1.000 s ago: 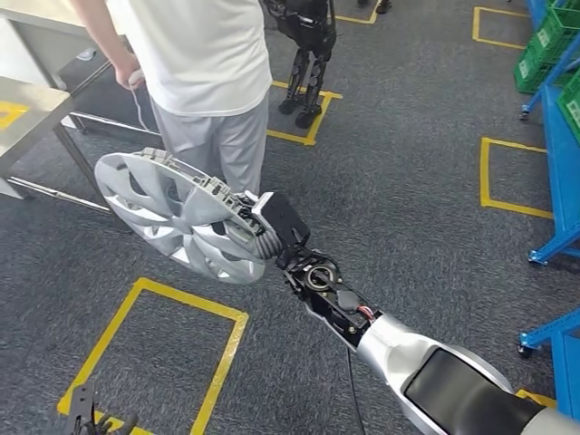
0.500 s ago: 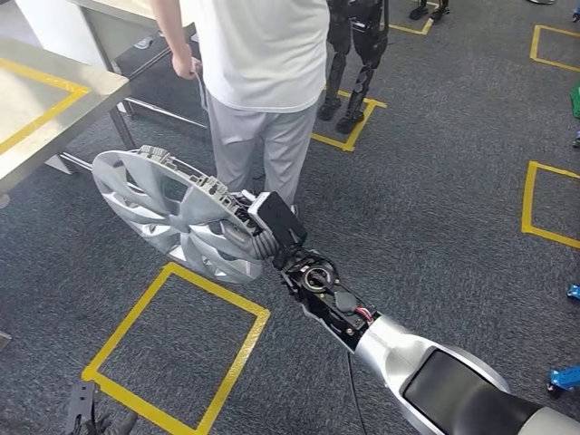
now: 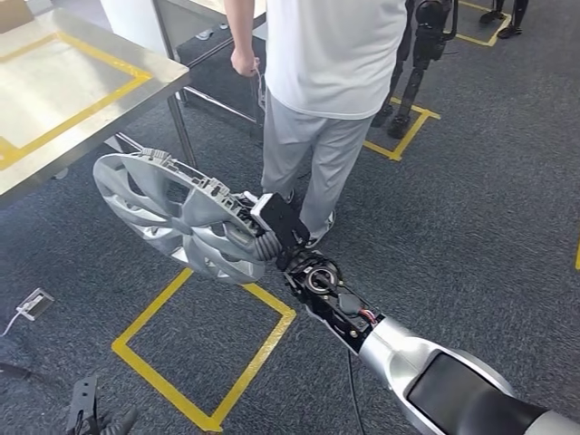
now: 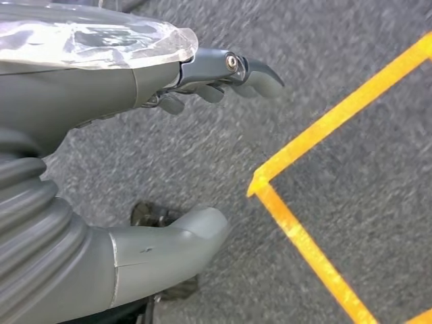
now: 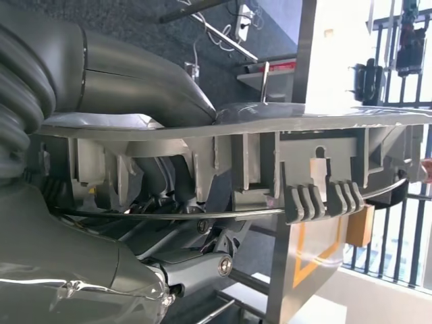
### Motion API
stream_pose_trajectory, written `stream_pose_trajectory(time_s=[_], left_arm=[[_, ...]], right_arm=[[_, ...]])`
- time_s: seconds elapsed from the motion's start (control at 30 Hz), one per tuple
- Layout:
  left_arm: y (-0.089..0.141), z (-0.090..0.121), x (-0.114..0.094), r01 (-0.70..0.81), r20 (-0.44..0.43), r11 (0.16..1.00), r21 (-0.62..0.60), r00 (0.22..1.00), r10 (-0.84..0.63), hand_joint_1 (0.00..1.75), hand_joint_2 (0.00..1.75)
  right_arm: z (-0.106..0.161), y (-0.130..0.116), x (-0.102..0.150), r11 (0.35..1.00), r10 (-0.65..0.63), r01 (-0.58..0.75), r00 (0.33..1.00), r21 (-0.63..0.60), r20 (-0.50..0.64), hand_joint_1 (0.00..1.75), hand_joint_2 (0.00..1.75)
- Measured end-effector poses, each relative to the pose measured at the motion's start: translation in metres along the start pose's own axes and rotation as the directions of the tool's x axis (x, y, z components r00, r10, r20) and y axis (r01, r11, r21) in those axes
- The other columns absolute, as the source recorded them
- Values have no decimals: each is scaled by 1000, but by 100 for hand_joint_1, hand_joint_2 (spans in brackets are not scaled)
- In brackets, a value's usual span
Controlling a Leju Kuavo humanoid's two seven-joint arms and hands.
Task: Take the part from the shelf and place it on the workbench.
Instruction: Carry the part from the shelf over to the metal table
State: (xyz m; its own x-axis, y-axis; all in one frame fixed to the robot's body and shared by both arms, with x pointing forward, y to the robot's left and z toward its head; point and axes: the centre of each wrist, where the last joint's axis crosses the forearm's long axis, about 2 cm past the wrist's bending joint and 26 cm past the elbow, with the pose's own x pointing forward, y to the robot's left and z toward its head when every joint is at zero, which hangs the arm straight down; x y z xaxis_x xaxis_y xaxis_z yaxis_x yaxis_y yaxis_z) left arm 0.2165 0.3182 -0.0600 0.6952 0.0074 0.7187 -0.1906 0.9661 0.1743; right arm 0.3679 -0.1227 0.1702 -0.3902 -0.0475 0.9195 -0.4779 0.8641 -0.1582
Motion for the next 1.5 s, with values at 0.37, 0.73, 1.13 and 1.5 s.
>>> stream_pose_trajectory(time_s=[0.37, 0.73, 1.13, 1.5], left_arm=[[4, -3, 4, -4, -2, 1000, -22, 1000, 4, 0, 175], [4, -5, 10, -2, 3, 999, -33, 1000, 2, 0, 175], [1, -6, 14, -16, -14, 998, -68, 1000, 15, 0, 175], [-2, -6, 18, -21, -10, 996, -83, 1000, 21, 0, 175]], right_arm=[[14, -3, 6, 999, -18, 18, 1000, -27, -16, 175, 175], [24, -5, 20, 999, -11, 12, 999, -38, 40, 175, 175], [23, -9, 31, 999, 30, -27, 997, -39, 76, 175, 175], [2, -26, 53, 989, 126, -111, 981, -101, 150, 175, 175]])
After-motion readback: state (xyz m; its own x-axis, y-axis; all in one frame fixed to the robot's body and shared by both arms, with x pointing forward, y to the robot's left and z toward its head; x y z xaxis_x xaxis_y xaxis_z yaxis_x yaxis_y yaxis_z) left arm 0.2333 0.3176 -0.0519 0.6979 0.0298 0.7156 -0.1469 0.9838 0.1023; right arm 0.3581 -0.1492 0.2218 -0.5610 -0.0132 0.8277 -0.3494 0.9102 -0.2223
